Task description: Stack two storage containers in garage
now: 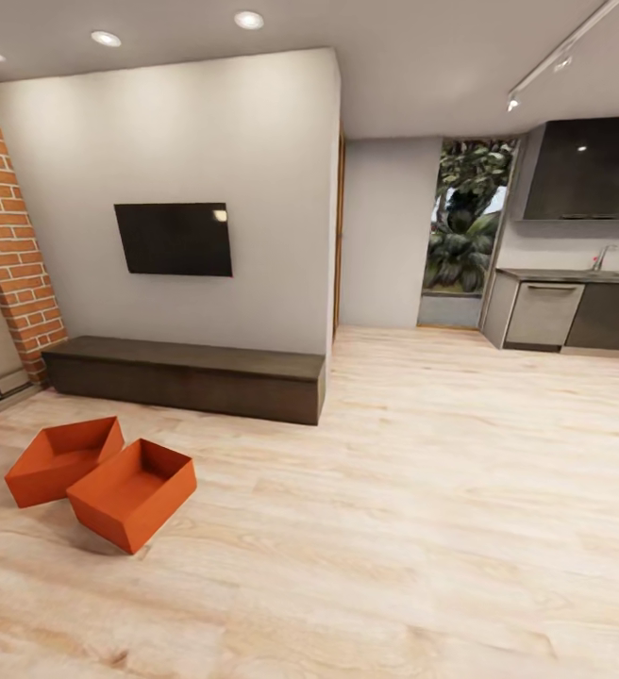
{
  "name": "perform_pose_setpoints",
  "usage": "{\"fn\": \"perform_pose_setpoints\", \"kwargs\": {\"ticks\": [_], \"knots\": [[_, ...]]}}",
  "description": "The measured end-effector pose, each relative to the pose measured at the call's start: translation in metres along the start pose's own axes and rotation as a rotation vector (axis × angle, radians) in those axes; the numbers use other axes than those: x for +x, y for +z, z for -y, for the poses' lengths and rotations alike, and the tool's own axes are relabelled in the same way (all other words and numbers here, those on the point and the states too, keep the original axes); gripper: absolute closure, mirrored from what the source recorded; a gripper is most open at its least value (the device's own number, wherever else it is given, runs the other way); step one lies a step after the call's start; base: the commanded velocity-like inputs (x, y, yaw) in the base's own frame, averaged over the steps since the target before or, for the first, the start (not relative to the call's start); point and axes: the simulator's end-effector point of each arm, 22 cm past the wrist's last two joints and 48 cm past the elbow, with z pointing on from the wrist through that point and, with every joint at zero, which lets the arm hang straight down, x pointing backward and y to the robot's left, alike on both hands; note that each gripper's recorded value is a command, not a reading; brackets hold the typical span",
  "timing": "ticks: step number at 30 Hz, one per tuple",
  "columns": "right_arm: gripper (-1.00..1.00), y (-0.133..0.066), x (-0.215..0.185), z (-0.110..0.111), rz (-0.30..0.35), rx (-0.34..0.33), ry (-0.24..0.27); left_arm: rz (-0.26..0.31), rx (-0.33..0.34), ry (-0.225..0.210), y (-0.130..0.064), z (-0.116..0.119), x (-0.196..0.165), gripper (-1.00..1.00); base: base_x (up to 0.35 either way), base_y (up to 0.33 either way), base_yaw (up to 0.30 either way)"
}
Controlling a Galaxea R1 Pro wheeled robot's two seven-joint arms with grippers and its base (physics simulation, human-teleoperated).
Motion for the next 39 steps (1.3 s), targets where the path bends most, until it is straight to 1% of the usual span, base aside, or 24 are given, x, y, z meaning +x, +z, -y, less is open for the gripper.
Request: {"fn": "perform_pose_setpoints", "kwargs": {"ticks": [13,17,30,33,39], "knots": [[-1.00,0.0000,-0.0007,0.0010,0.003,0.002,-0.001,-0.004,-0.003,-0.001,0.0001,-0.0022,0.0023,-1.00,0.301,-0.131,0.013],[-1.00,0.0000,-0.0011,0.0016,0.005,0.004,-0.001,-0.005,-0.009,-0.004,0.0001,-0.0065,0.0024,-1.00,0.320,-0.012,0.246],[-1.00,0.0000,-0.0011,0.0017,0.005,0.005,0.001,-0.013,-0.009,-0.004,0.0001,-0.0070,0.0045,-1.00,0.322,-0.001,0.264],[-1.00,0.0000,-0.0007,0.0023,0.004,0.006,0.003,-0.014,-0.009,-0.004,0.0001,-0.0071,0.0046,-1.00,0.323,0.000,0.086],[-1.00,-0.0001,0.0013,0.0078,0.000,0.013,-0.011,-0.013,-0.010,-0.004,0.0001,-0.0071,0.0043,-1.00,0.323,0.000,0.017]]}}
